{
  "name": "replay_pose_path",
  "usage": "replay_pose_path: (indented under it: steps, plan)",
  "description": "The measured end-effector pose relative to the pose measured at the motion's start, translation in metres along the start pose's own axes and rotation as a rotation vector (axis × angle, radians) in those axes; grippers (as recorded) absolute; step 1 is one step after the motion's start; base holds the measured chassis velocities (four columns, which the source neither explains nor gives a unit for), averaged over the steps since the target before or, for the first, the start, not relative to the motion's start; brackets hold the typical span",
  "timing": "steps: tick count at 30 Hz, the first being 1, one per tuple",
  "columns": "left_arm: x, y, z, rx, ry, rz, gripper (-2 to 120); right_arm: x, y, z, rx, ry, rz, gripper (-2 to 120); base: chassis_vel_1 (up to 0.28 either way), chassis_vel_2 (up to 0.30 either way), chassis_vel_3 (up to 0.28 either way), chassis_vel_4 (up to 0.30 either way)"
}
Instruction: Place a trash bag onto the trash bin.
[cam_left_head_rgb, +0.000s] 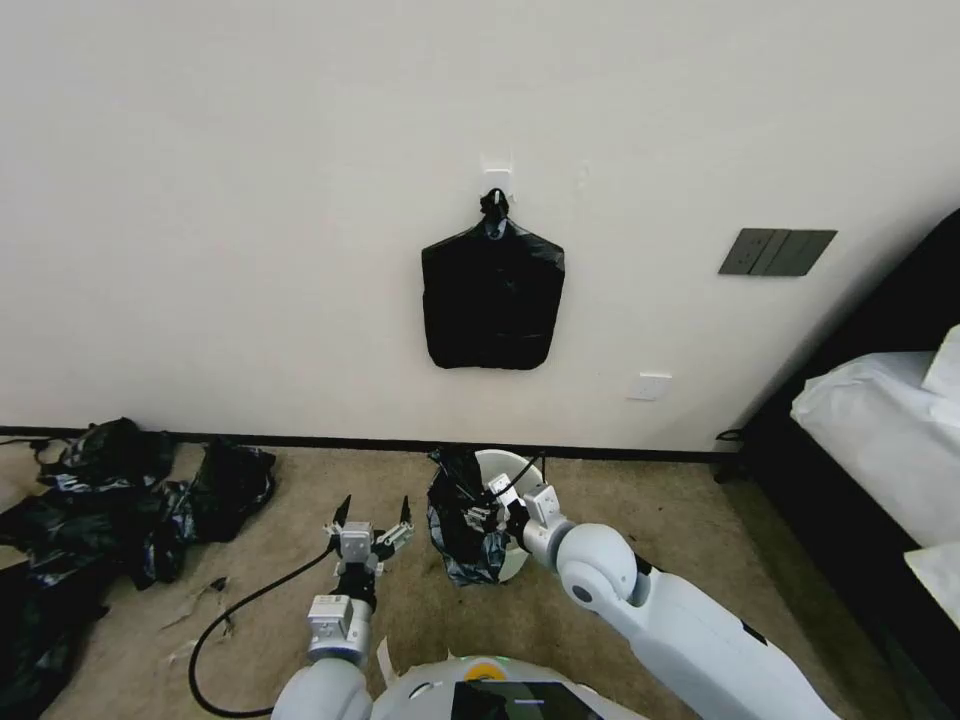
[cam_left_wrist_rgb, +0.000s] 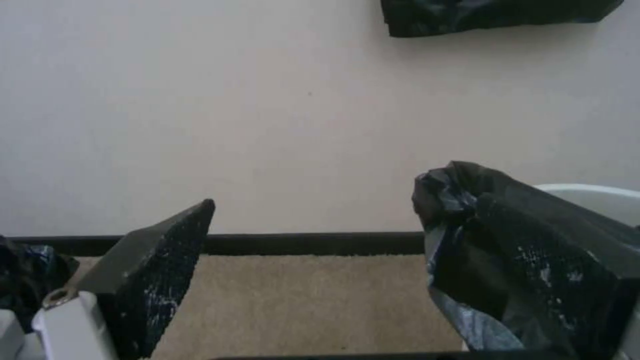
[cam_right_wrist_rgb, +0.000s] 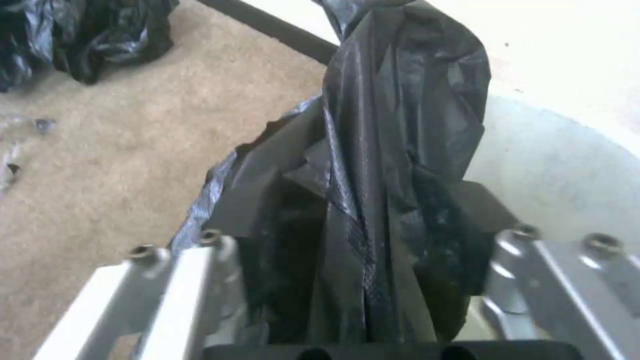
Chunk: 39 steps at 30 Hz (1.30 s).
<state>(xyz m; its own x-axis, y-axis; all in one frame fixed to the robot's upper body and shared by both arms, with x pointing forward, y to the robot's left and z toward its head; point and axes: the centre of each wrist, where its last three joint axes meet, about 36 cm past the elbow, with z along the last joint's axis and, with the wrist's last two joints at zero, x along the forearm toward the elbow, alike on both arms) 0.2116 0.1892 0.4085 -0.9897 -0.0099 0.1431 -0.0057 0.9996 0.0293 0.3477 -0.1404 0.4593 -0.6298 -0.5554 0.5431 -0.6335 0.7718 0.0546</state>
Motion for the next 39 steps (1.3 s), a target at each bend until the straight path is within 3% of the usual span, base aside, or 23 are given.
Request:
replay_pose_path:
  steps: [14,19,26,33,39]
  plan:
    - [0.001,-0.011,0.001,0.010,0.023,0.042,100,0.000,0.000,0.004,0.018,0.003,0.044,0,0.000,0.000,0.000,0.000]
    - [-0.005,-0.021,-0.002,0.032,0.061,0.093,100,0.005,0.003,0.005,-0.013,-0.002,0.043,0,0.000,0.000,0.000,0.000]
    - [-0.025,-0.033,-0.004,0.125,0.197,0.176,100,0.007,0.005,0.006,-0.032,0.002,0.047,0,0.000,0.000,0.000,0.000]
    - [-0.049,-0.039,-0.006,0.181,0.310,0.184,100,0.008,0.000,0.003,-0.095,0.010,0.060,0,0.000,0.000,0.000,0.000]
    - [-0.068,-0.046,-0.010,0.201,0.343,0.180,100,0.009,-0.006,0.003,-0.123,0.004,0.076,0,0.000,0.000,0.000,0.000]
